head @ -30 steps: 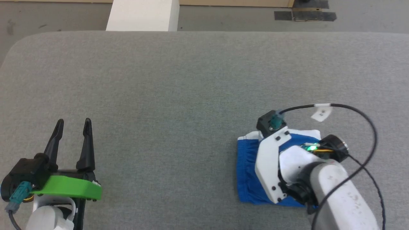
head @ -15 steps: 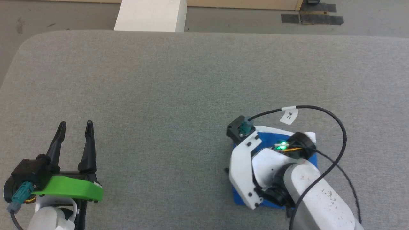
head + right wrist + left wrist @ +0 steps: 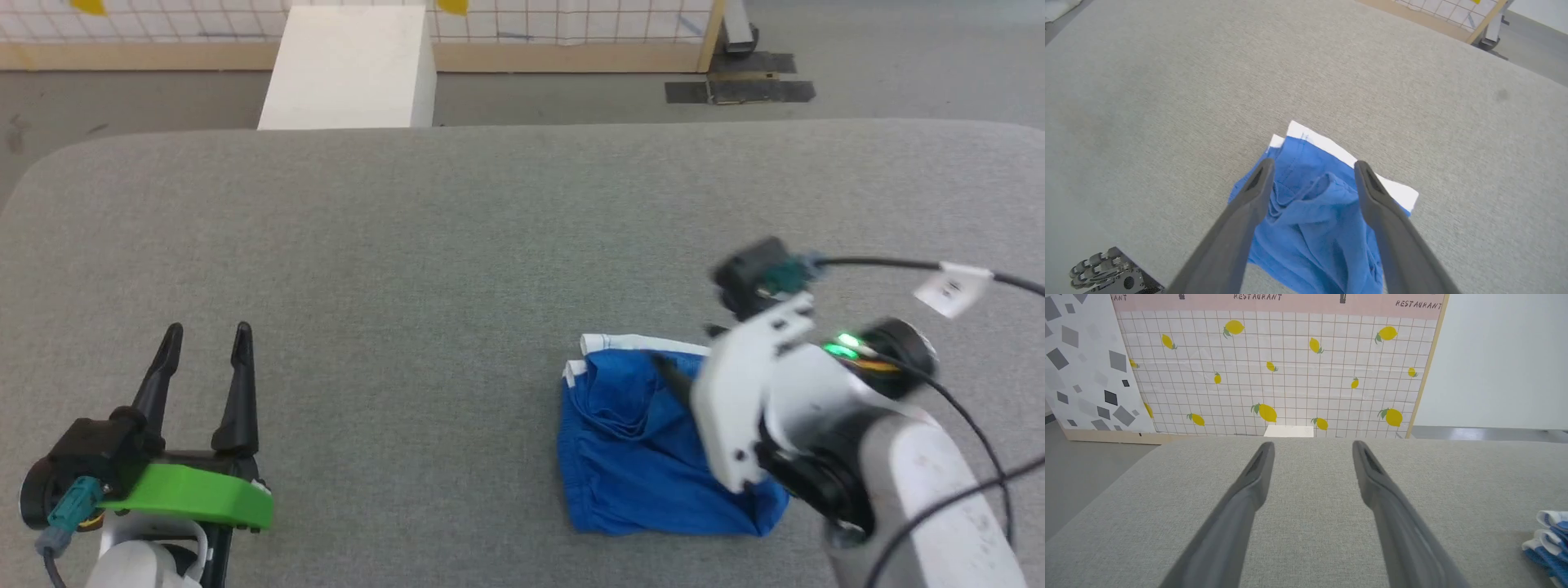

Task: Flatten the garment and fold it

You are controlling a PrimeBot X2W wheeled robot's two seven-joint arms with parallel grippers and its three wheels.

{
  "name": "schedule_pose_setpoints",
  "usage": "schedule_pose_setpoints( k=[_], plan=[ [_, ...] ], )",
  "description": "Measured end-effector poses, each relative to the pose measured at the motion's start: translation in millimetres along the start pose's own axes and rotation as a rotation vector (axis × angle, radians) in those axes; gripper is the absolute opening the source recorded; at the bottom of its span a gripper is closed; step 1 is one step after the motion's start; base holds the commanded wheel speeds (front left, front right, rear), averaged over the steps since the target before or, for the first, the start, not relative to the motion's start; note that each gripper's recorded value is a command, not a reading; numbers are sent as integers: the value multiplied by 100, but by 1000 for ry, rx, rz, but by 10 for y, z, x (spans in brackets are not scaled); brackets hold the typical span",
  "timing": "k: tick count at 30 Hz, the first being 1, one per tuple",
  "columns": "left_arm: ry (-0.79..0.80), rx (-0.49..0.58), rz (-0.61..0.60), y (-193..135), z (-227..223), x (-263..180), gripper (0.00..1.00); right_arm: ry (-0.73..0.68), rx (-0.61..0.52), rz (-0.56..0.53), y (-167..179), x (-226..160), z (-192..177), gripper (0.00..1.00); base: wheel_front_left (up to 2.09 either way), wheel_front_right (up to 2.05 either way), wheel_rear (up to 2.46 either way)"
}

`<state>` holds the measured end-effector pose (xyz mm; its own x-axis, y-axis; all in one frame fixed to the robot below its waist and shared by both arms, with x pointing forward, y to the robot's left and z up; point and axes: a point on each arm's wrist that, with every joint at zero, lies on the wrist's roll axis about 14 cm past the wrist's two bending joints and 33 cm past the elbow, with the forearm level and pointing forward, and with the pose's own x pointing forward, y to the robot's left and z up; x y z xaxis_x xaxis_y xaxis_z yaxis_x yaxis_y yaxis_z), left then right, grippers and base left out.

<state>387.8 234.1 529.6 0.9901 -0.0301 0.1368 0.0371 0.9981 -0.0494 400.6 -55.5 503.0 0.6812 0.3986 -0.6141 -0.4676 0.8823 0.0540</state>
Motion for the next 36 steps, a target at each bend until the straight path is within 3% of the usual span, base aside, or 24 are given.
schedule_pose_setpoints(
  k=[7,15,16,17,18,21,26,33,34,35,36],
  plan=[
    [4,-6,-12,-48,-22,16,100,174,78,-129,-356,-64,-630,100,0,0,0],
    [30,-4,-1,-9,-112,12,100,257,101,-112,-333,103,-908,100,0,0,0],
    [35,-3,2,3,-125,10,100,267,103,-103,-314,128,-935,41,0,0,0],
    [38,-2,4,14,-136,7,100,270,101,-93,-286,151,-945,24,0,0,0],
    [41,-1,6,21,-143,6,100,267,99,-83,-262,166,-938,0,0,0,0],
    [47,3,8,39,-161,4,100,248,76,-52,-158,190,-871,0,0,0,0],
    [50,4,6,38,-170,9,100,194,-58,-1,30,106,-706,0,0,0,0],
    [55,-2,-13,-26,-200,56,100,361,-192,71,197,-41,-1173,1,0,0,0],
    [55,-3,-15,-35,-204,63,100,378,-194,79,210,-47,-1226,43,0,0,0],
    [56,-4,-17,-41,-209,67,100,389,-194,84,217,-48,-1258,100,0,0,0],
    [57,-4,-19,-47,-212,69,100,397,-190,95,238,-48,-1285,100,0,0,0]
  ],
)
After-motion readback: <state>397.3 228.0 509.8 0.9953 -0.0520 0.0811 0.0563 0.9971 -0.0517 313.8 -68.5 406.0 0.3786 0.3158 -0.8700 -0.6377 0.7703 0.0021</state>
